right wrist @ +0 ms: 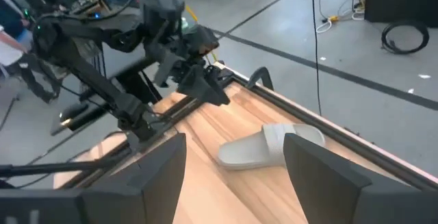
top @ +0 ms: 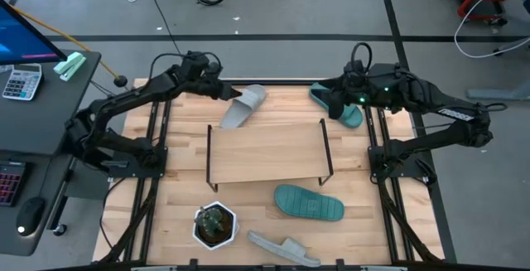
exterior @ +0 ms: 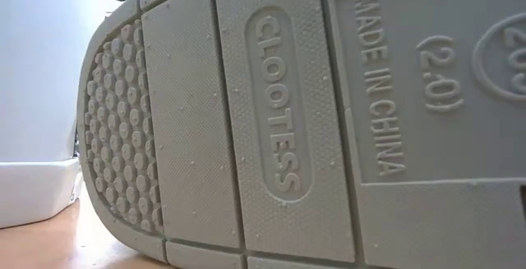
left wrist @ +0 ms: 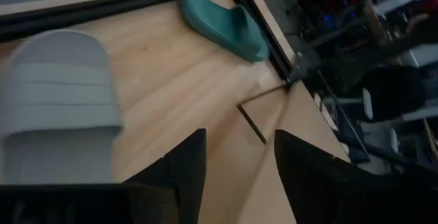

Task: Pick and place slides into the shelf
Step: Put the top gray slide on the shelf

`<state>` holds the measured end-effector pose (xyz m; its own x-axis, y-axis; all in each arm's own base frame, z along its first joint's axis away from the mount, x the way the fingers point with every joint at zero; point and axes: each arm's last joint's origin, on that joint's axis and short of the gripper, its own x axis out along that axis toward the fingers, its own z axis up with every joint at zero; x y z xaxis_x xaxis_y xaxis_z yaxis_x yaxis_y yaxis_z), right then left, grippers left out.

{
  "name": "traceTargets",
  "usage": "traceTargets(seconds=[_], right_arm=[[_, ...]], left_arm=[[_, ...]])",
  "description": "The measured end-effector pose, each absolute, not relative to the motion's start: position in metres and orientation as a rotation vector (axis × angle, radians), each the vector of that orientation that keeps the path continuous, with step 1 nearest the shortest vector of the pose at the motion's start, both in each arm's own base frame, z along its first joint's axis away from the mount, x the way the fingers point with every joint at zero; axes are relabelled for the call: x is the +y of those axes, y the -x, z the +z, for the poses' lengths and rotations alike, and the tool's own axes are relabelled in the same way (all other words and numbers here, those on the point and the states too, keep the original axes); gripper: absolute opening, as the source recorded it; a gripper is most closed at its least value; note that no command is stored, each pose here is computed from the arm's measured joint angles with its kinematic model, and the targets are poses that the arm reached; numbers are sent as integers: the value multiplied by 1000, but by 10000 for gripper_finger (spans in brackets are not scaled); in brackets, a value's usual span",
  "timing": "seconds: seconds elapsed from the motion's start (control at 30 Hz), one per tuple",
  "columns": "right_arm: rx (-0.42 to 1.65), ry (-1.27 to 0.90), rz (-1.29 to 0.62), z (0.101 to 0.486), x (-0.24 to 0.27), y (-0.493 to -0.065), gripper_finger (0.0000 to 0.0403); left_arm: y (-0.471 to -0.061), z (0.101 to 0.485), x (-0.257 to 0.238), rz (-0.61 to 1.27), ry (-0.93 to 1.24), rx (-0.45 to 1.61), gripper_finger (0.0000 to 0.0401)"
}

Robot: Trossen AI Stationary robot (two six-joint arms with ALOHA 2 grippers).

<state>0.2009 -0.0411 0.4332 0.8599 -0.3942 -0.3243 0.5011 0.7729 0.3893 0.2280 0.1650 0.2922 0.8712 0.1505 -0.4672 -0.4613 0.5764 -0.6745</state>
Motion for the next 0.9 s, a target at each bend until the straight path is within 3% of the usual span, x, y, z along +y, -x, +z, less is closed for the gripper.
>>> traceTargets(seconds=[0.2, 0.67, 0.9], right_arm=[[286, -486, -490, 422, -60, -220, 252], [441, -595, -451, 374, -160, -275, 252], [459, -562, -379, 375, -168, -299, 249]], left_arm=[[-216, 311, 151, 380, 819, 340, 173], [-166, 349, 110, 417, 739, 272, 165], [-156, 325, 117, 733, 748, 464, 165]])
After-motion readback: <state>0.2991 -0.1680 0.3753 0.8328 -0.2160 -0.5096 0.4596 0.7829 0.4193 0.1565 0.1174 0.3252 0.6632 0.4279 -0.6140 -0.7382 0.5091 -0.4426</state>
